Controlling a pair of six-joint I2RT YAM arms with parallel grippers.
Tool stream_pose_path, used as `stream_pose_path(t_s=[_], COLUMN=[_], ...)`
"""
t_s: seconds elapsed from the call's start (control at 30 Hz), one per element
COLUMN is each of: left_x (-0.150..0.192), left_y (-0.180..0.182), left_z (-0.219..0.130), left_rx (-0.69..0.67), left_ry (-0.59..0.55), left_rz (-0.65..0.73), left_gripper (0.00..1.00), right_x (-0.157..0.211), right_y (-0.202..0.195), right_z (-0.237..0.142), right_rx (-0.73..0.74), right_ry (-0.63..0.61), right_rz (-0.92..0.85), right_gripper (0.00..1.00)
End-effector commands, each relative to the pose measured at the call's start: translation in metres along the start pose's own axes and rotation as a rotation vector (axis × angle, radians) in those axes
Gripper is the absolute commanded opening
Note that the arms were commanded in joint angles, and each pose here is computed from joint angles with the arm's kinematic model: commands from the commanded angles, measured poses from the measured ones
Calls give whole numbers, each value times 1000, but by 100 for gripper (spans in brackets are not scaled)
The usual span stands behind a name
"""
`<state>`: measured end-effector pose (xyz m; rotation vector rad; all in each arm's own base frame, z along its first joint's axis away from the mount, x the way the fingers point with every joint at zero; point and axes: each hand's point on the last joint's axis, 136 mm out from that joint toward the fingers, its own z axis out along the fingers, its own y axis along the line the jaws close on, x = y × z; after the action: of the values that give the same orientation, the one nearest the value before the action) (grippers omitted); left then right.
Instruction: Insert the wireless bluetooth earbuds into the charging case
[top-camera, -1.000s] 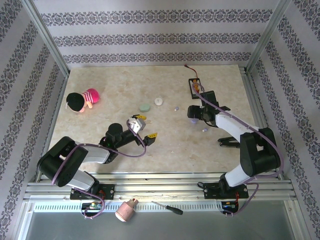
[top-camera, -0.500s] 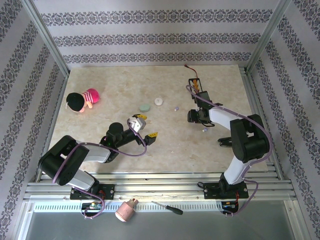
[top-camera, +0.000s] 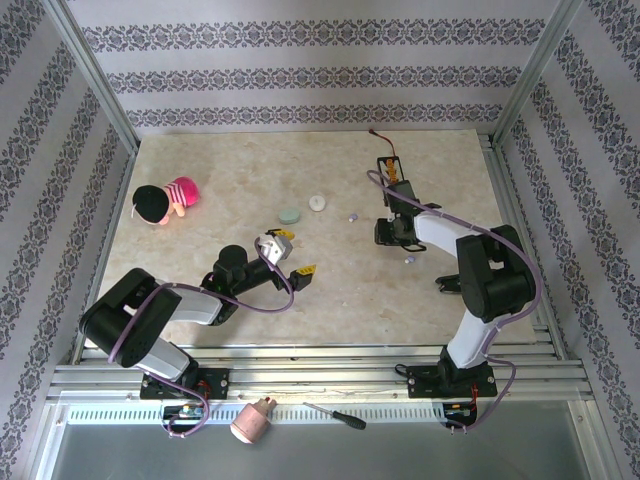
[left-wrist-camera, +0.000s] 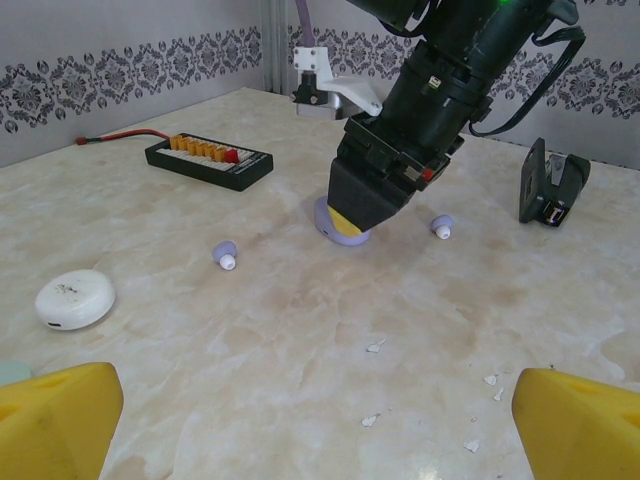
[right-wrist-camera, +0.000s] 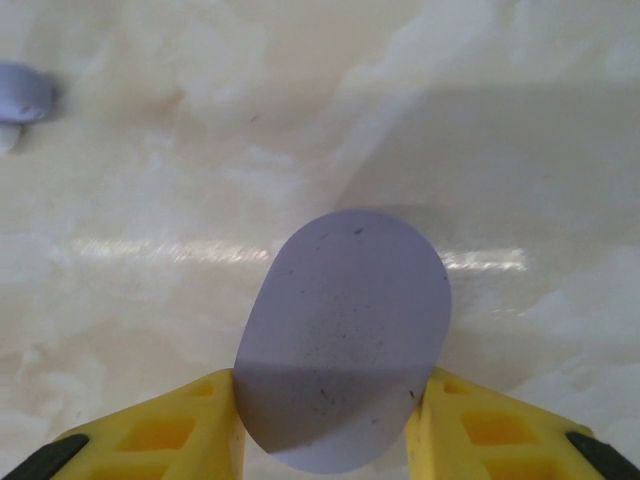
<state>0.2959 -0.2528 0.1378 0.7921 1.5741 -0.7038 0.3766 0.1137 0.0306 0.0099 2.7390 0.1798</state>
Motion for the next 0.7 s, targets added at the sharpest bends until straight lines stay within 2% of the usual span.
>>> stream_pose_path(t_s=[0.0,0.3,0.47,0.67], left_x=[-17,-14,-15,-15], left_y=[-7,4,9,11], left_z=[4,-6,-16,-21], left_rx=[28,-47,-86,-106], left_ry=[-64,-36,-21,4], left_rz=[17,40,53,71], left_gripper=[99,99,99,99], right_x=[12,84,120,128], right_y=[26,87,94,93], right_z=[-17,-39,-45,-45], right_rx=[-48,-187,-203,-223], right_ry=[22,121,176,180], right_rz=[-93,-238,-292,-309], right_gripper=[40,41,41,47])
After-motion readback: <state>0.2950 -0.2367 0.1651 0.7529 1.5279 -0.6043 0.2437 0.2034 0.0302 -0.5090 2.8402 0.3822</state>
